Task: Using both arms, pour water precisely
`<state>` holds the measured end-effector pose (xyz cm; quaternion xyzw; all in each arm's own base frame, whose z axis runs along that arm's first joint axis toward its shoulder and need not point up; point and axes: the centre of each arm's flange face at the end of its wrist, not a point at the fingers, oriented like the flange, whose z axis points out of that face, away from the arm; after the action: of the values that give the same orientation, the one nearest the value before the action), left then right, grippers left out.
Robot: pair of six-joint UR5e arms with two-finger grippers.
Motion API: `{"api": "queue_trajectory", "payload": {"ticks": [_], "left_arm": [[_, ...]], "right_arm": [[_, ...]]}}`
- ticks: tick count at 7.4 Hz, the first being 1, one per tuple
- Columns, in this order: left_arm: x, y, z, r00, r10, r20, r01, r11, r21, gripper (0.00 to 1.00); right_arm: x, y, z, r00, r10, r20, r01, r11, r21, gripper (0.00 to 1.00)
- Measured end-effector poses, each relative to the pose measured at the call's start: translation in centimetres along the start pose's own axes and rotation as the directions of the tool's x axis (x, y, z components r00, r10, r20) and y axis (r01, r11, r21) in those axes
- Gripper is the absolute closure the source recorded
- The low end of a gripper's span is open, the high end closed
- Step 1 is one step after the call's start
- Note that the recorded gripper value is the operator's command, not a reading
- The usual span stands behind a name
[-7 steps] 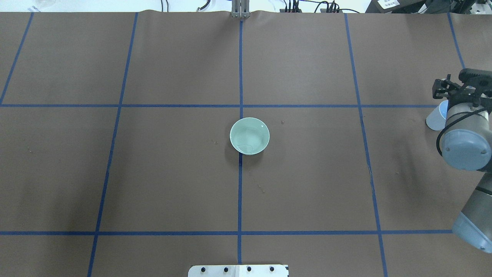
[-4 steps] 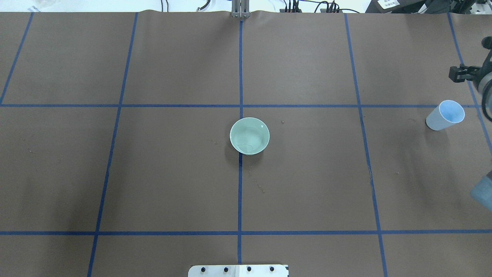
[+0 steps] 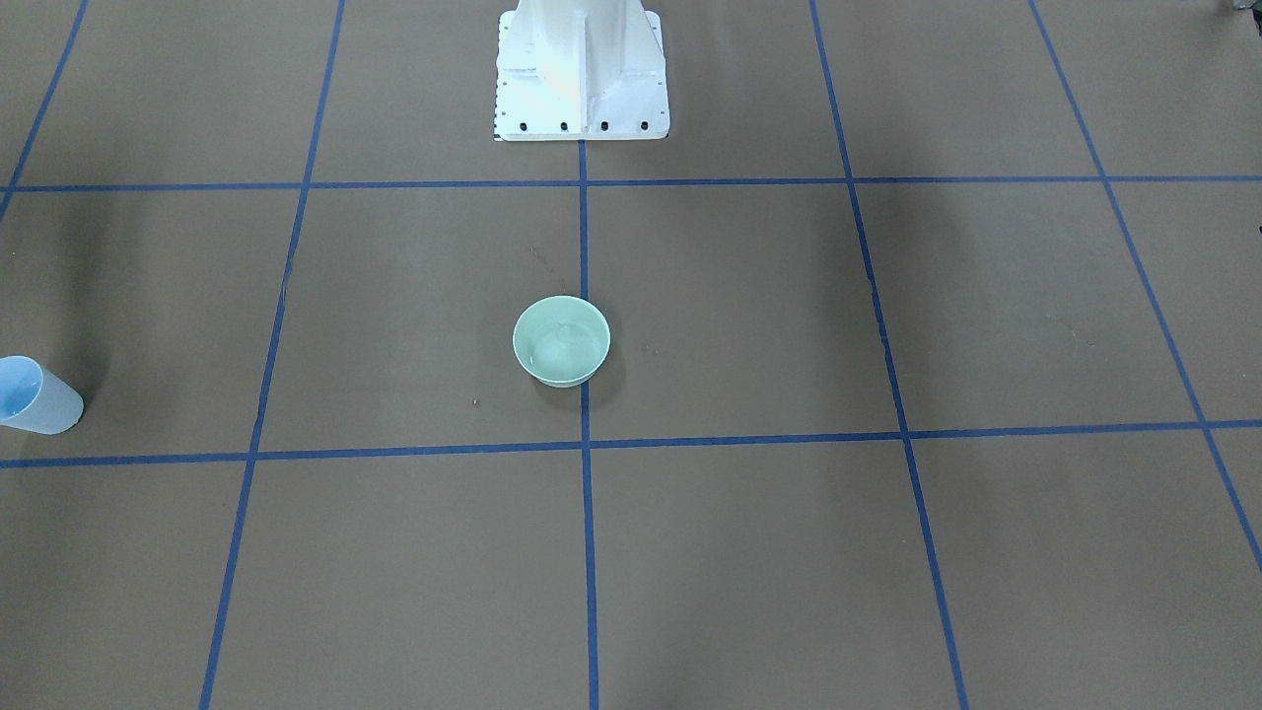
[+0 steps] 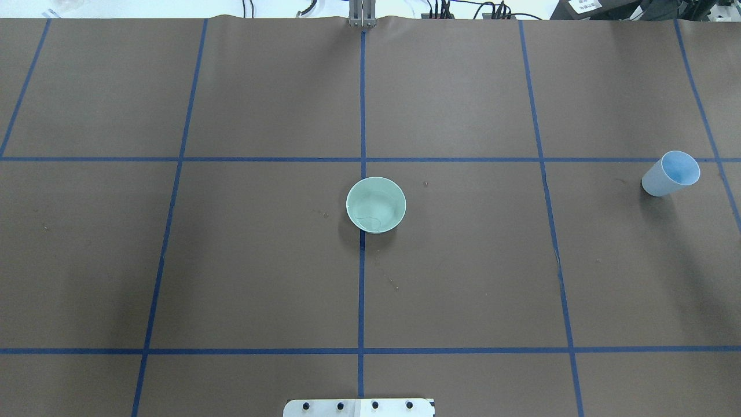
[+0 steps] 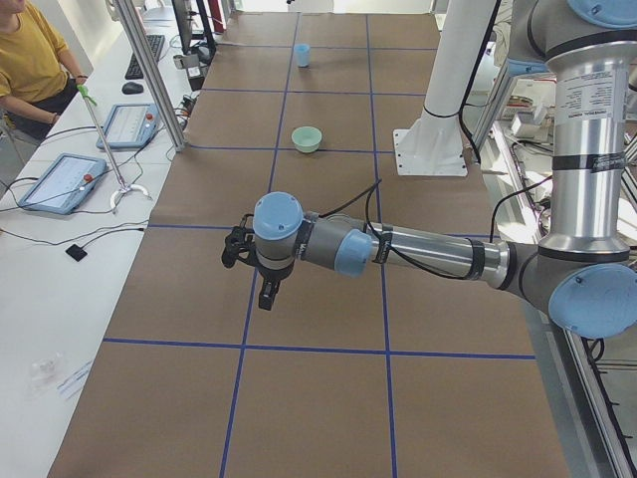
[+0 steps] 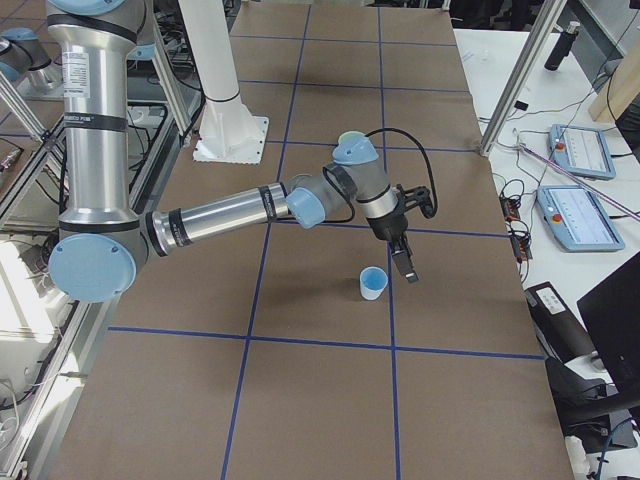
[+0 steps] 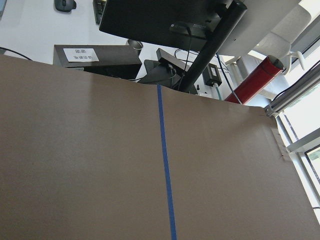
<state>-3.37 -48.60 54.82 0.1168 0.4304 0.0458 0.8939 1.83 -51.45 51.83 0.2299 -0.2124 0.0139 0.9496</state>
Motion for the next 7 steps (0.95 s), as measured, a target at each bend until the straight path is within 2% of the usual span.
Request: {"api": "queue_trajectory", "payload": {"ticks": [1, 2, 3, 4, 6, 7], "left_arm": [[1.6, -1.9, -0.6, 1.0, -0.023, -0.004, 0.023, 1.0, 0.019, 0.01], [3.8, -3.9, -0.7, 0.999, -0.046, -0.014, 0.046, 0.998, 0.031, 0.01], [6.4, -5.9, -0.4, 0.997, -0.067, -0.028, 0.068, 0.997, 0.032, 0.01], [9.5, -7.8, 0.1, 0.995, -0.09, -0.045, 0.091, 0.995, 0.028, 0.01], [16.0, -10.8, 1.5, 0.99, -0.122, -0.063, 0.124, 0.992, 0.022, 0.01], [19.2, -11.8, 2.6, 0.99, -0.129, -0.06, 0.131, 0.991, 0.02, 0.01]], "right_arm": [[3.3, 0.8, 0.3, 0.997, -0.064, 0.043, 0.066, 0.996, -0.053, 0.0], [6.0, 1.4, 0.1, 0.988, -0.137, 0.076, 0.144, 0.984, -0.109, 0.0], [8.3, 1.7, -0.4, 0.975, -0.199, 0.102, 0.214, 0.963, -0.163, 0.0], [10.0, 1.7, -1.0, 0.966, -0.227, 0.128, 0.25, 0.944, -0.214, 0.0], [11.6, 2.5, -1.4, 0.964, -0.173, 0.203, 0.228, 0.931, -0.284, 0.01], [12.0, 3.2, -1.0, 0.967, -0.127, 0.219, 0.193, 0.931, -0.311, 0.01]]}}
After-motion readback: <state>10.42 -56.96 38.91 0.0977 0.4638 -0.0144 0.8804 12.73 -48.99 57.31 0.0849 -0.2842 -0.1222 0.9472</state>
